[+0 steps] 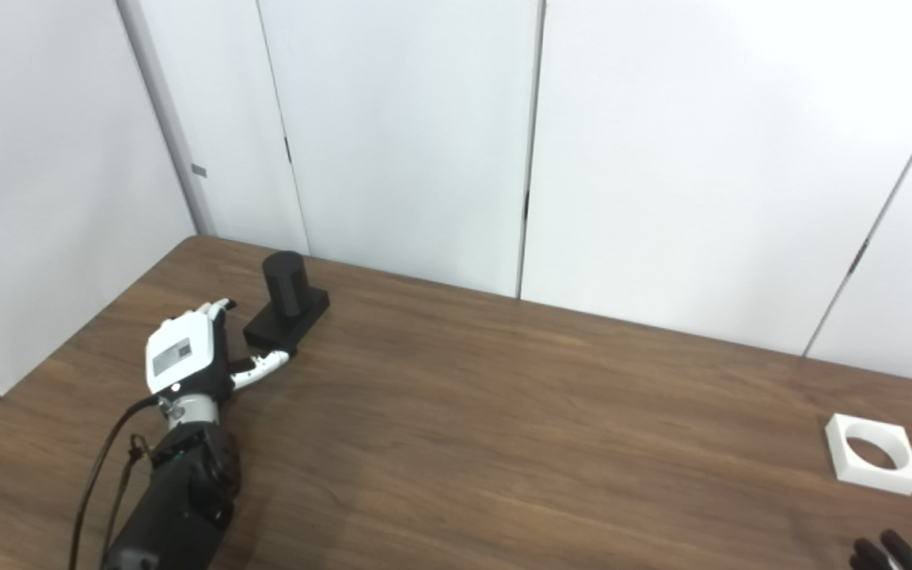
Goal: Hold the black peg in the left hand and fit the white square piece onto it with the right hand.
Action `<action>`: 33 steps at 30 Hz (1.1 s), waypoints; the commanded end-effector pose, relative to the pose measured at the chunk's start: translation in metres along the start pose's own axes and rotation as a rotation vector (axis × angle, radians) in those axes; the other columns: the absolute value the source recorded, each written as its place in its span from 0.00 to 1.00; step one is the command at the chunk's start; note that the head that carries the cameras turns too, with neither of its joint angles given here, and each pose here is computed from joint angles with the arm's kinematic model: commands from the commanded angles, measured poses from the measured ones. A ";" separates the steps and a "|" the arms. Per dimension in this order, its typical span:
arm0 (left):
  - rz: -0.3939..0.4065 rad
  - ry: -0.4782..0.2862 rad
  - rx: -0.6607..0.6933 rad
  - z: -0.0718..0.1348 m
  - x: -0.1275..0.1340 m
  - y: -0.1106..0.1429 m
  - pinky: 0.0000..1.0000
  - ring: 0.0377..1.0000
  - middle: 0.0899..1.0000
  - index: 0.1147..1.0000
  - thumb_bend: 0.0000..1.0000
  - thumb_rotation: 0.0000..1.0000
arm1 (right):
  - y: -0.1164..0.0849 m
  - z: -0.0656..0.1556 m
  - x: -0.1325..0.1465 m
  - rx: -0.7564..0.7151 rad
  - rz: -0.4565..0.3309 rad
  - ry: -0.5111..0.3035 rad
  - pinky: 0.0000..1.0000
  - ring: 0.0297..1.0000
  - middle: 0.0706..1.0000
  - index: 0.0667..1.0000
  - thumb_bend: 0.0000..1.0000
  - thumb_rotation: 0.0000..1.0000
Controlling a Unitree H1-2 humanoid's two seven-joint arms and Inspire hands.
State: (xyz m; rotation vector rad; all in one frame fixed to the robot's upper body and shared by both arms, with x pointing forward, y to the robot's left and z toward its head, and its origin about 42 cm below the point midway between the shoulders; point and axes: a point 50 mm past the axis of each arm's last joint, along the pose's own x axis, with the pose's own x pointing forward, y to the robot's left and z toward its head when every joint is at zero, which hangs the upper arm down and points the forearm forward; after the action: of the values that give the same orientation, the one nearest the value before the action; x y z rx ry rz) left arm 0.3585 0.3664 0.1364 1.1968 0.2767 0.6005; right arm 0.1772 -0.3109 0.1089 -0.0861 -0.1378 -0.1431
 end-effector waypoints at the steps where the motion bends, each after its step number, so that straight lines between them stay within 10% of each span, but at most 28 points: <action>1: 0.076 -0.029 -0.001 0.016 0.020 0.020 0.95 0.90 0.89 0.82 0.89 0.62 | -0.001 -0.006 -0.007 0.004 -0.004 0.020 0.81 0.88 0.86 0.89 0.75 0.83; 33: 0.018 0.060 0.093 0.020 0.074 -0.006 0.88 0.87 0.84 0.77 0.93 0.64 | 0.003 -0.003 -0.012 0.019 -0.010 0.024 0.87 0.89 0.86 0.90 0.75 0.82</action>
State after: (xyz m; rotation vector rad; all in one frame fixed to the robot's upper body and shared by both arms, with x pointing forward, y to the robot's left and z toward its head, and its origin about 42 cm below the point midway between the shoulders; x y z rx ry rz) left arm 0.4163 0.3779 0.1172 1.2549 0.4061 0.5747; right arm 0.1737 -0.3103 0.1094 -0.0826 -0.1329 -0.1460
